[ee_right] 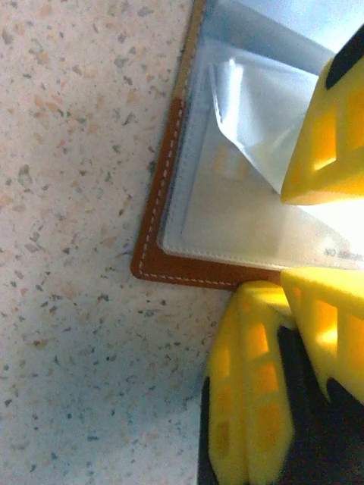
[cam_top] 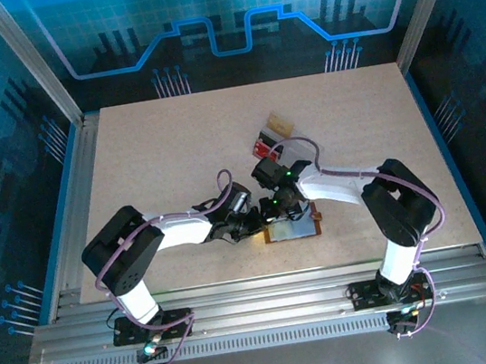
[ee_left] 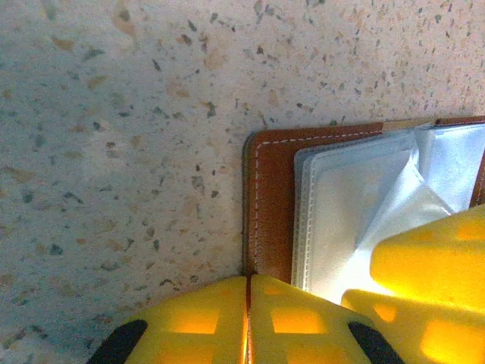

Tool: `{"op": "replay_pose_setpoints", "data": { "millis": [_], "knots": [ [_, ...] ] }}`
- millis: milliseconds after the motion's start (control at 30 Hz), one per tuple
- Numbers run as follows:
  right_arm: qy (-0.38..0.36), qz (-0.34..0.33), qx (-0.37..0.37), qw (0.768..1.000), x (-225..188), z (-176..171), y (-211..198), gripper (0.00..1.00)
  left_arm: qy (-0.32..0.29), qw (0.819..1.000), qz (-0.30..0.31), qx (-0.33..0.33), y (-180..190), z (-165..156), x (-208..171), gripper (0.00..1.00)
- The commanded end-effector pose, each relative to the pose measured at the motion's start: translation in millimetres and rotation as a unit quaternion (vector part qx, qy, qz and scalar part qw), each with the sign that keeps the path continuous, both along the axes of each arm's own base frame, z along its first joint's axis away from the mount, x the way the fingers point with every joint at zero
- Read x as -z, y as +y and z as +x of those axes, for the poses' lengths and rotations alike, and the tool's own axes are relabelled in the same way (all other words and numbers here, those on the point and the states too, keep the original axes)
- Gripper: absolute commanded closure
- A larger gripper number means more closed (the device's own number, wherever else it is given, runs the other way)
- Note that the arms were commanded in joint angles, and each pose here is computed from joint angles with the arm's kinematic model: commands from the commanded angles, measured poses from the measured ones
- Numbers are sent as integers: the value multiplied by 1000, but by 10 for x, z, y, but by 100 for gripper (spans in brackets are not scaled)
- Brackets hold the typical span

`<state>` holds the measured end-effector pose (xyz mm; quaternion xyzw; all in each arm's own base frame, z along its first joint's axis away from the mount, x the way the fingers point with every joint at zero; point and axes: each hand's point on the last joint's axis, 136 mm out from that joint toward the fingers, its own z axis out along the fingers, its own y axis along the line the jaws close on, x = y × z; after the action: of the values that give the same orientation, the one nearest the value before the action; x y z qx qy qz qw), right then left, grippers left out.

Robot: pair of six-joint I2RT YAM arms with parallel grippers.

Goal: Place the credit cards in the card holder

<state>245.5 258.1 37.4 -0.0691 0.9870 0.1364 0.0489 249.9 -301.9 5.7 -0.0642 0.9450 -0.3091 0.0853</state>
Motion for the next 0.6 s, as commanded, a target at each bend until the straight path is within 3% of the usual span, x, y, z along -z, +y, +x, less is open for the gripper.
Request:
{"op": "replay_pose_setpoints", "data": {
  "millis": [0, 167, 300, 400, 567],
  "knots": [
    [0, 49, -9, 999, -192, -78, 116, 66, 113, 990, 75, 46, 200, -690, 696, 92],
    [-24, 75, -21, 997, -479, -50, 119, 59, 110, 990, 74, 46, 203, -668, 655, 91],
    [-77, -1, 16, 997, -594, 25, -333, 54, 109, 990, 72, 44, 219, -670, 630, 91],
    [-50, -3, 43, 998, -419, -10, -553, 49, 109, 990, 72, 45, 228, -664, 616, 91],
    [-4, 37, 33, 999, -80, -41, -374, 47, 106, 991, 75, 44, 244, -644, 599, 91]
  ]
}}
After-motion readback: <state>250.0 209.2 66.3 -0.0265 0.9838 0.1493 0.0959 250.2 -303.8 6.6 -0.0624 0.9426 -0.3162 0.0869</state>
